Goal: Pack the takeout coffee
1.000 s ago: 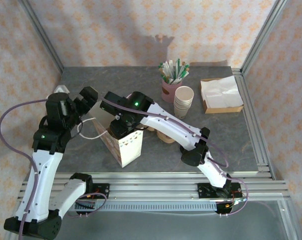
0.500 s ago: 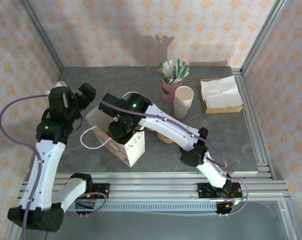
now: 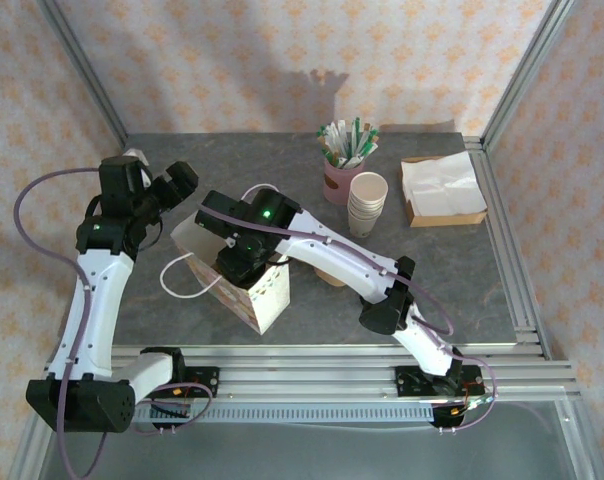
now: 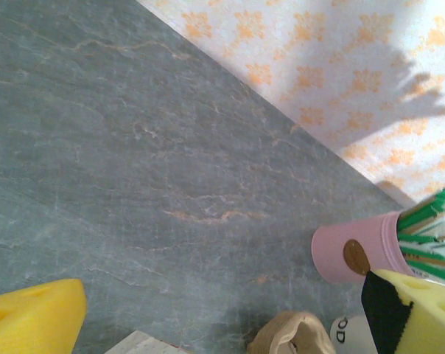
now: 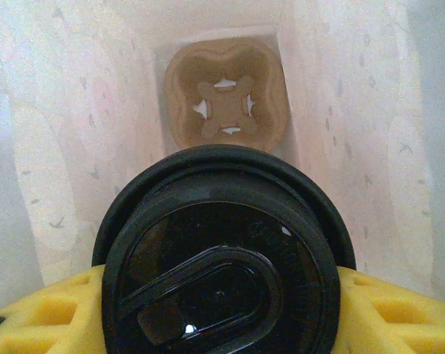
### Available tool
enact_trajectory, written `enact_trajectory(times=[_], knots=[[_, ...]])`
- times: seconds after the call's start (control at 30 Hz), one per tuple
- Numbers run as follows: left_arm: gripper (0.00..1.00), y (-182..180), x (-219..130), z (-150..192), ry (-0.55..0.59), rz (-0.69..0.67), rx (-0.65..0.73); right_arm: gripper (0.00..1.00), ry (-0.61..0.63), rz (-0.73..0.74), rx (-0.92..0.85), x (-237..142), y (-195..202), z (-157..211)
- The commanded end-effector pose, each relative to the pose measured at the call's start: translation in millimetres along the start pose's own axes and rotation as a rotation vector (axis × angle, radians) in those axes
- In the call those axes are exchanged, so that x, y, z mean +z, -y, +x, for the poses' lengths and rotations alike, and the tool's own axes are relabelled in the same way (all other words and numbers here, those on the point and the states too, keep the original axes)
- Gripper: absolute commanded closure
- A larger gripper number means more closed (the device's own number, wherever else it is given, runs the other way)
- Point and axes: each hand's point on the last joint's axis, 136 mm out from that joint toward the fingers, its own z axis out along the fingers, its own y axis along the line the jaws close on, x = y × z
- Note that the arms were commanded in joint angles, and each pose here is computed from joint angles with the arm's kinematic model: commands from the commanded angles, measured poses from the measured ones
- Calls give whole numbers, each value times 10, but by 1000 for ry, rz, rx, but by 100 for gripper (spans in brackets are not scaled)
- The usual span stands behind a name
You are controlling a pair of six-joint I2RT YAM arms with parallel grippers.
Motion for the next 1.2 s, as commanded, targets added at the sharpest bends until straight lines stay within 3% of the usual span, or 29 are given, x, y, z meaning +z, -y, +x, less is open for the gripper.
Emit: enact_trajectory(times=[0.0,1.17], knots=[[3,25,-7,9,-29,14,71,51,-38,35,-39,8,40,90],[3,18,125,193,-86,63,124,52,-186,54,-117,356,41,309]])
